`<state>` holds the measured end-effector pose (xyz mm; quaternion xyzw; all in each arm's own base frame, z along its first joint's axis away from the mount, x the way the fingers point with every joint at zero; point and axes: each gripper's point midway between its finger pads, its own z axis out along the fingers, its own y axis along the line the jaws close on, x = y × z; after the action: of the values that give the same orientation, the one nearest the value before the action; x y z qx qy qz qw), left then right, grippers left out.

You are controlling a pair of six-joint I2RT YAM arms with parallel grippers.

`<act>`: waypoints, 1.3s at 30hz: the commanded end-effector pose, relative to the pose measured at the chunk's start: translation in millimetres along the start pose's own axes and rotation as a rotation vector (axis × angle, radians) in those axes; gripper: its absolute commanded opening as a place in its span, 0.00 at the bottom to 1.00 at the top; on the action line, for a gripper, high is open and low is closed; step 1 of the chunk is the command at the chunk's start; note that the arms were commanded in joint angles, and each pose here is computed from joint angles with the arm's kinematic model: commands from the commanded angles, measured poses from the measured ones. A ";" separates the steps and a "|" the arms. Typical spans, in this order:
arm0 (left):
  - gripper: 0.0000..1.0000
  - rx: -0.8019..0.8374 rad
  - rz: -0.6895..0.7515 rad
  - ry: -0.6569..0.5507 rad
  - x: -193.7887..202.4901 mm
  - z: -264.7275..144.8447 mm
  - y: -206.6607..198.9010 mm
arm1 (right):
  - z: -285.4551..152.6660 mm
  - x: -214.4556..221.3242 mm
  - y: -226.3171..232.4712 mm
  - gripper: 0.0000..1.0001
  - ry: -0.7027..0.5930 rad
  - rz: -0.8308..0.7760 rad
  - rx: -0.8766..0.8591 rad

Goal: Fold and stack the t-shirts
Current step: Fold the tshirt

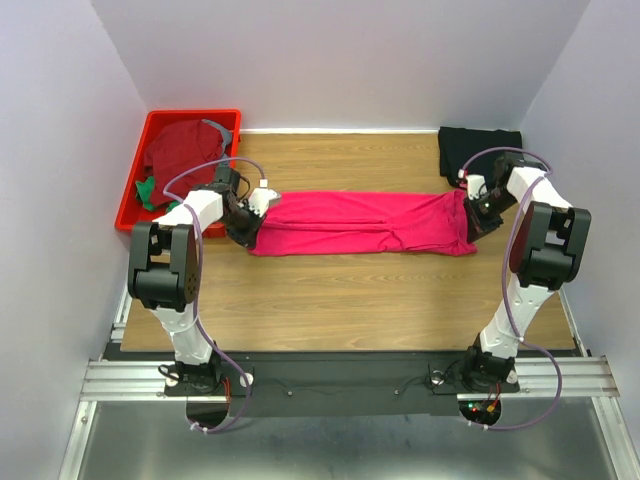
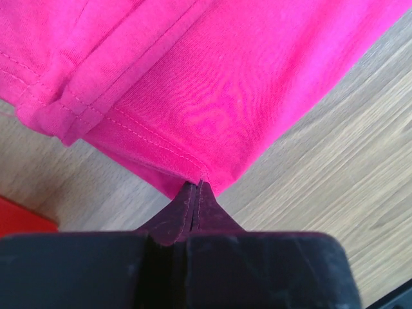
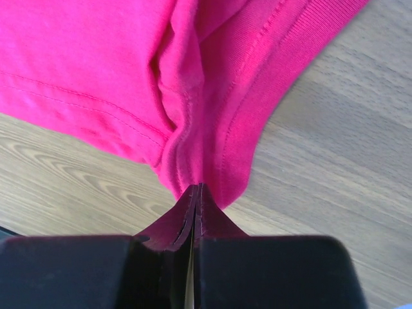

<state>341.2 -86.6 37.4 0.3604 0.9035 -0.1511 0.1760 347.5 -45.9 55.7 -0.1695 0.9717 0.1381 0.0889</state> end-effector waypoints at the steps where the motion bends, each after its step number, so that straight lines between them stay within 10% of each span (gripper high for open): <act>1: 0.00 -0.014 0.000 0.018 5.5 -12.6 0.8 | -15.5 3.6 -12.0 0.01 -0.008 -0.038 0.064; 12: 0.00 -0.066 0.011 0.076 25.7 -23.1 11.4 | -13.1 32.0 -28.6 0.02 0.061 -0.050 0.107; 20: 0.15 -0.046 0.002 0.064 21.3 -20.1 7.8 | -47.8 -17.4 -4.9 0.62 -0.091 0.001 -0.006; 39: 0.15 -0.053 -0.011 0.075 24.9 -16.2 8.1 | 10.8 -4.2 22.1 0.47 -0.009 -0.007 -0.046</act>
<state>331.9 -59.3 32.8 0.3579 0.9147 -0.1152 0.1480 336.5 -17.4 56.0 -0.1766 0.9657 0.1755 0.0735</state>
